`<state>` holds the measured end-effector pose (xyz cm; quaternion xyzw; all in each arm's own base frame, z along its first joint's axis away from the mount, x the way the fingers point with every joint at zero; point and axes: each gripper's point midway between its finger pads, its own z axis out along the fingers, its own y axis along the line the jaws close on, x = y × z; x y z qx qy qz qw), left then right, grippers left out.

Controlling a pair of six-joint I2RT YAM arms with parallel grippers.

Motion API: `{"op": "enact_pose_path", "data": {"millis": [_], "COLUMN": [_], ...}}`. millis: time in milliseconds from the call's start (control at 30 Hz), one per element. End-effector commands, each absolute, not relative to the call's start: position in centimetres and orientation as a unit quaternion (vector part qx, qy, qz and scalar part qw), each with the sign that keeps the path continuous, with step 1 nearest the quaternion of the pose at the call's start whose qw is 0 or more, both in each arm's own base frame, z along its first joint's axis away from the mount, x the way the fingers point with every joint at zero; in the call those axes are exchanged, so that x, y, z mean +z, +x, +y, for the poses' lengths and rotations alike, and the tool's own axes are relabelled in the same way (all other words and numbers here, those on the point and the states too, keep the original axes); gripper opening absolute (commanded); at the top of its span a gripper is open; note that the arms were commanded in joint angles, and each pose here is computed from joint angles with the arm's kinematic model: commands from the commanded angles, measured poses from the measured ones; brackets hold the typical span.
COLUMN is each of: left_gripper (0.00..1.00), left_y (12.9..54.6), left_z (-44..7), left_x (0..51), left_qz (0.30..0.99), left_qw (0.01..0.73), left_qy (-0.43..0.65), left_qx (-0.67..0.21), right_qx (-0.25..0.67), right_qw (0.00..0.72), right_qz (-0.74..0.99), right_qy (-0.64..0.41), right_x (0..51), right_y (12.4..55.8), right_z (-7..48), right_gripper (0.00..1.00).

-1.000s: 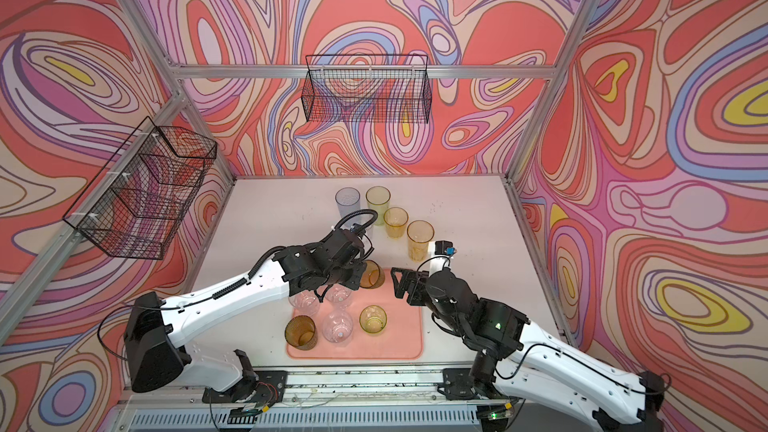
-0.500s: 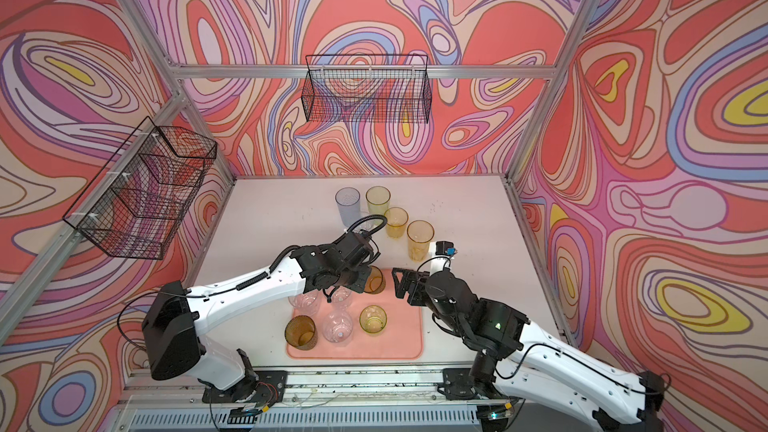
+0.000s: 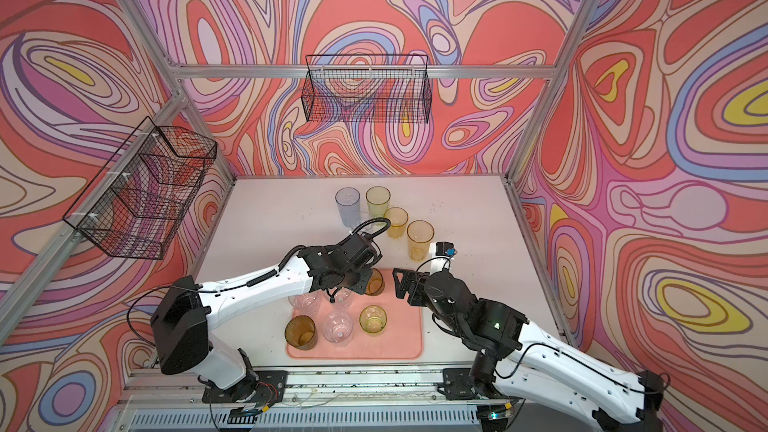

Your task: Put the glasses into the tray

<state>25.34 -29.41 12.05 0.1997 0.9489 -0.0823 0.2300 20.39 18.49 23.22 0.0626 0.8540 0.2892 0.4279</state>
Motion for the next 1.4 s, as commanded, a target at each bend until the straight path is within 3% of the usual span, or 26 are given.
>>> {"op": "enact_pose_path", "data": {"millis": [0, 1367], "left_gripper": [0.00, 0.00], "left_y": [25.7, 25.3], "left_z": [-29.9, -30.0], "left_x": [12.1, 9.4], "left_qz": [0.947, 0.954], "left_qw": [0.236, 0.198], "left_qy": [0.207, 0.218], "left_qx": [-0.073, -0.051], "right_qx": [0.271, 0.270], "right_qw": [0.429, 0.424], "right_qz": [0.859, 0.862], "right_qy": [0.067, 0.067], "right_x": [22.2, 22.0], "right_y": [20.5, 20.5], "right_z": [17.9, 18.1], "right_gripper": [0.98, 0.98]}}
